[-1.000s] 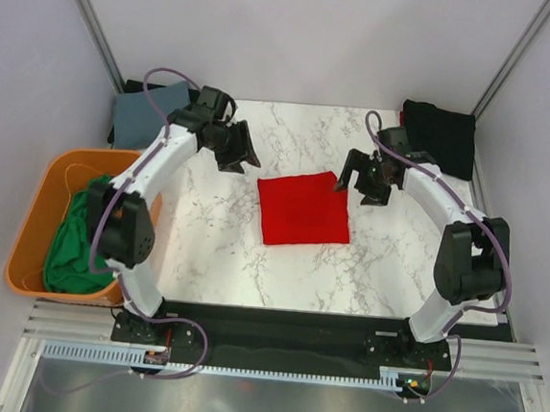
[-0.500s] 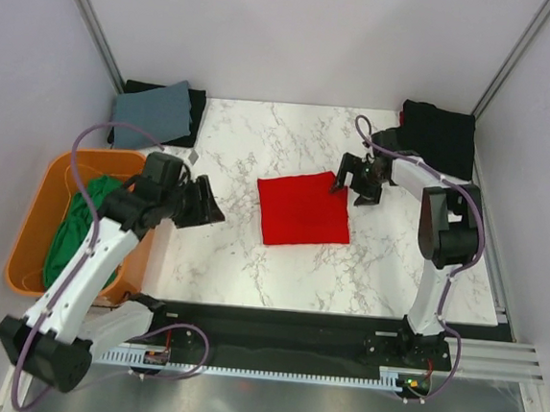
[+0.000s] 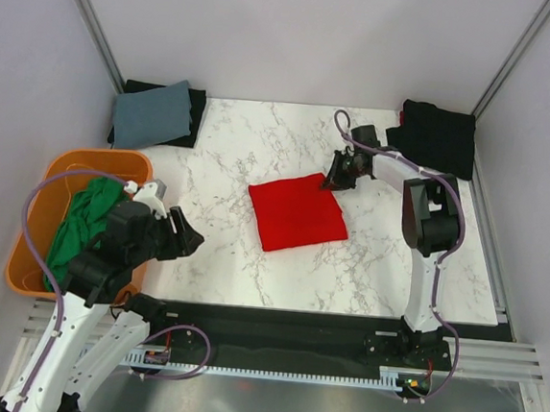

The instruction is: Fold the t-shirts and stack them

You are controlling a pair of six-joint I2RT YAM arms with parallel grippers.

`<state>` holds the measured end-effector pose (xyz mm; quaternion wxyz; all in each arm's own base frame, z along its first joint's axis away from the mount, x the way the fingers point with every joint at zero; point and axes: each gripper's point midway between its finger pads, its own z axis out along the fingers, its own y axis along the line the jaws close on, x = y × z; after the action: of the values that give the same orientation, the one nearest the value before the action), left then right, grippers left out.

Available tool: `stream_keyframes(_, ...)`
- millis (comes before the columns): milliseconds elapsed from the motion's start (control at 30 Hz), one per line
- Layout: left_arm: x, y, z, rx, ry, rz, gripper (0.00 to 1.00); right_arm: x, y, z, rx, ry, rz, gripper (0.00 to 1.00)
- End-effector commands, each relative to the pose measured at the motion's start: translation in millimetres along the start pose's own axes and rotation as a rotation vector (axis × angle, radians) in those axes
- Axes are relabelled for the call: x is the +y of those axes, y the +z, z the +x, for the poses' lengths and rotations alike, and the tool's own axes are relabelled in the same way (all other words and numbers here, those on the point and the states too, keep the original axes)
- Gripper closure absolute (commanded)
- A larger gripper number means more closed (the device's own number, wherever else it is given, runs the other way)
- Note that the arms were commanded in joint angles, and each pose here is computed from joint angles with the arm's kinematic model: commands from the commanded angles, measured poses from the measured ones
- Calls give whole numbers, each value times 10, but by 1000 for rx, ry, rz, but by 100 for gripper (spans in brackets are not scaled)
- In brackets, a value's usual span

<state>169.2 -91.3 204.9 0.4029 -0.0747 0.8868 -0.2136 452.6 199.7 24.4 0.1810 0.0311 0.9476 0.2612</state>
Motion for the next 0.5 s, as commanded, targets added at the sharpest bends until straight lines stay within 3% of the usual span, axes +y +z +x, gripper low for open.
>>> stream_keyframes(0,-45,27,20,-9,-10,38,37,15,-52,-47,-19,-27,-3,99)
stream_keyframes(200,8,65,37,-12,-35,12,37,4,-519,-455,-143,-102,75,100)
stream_keyframes(467,-11,72,57,-4,-36,25,37,-350,-1148,-1126,-299,-106,155,100)
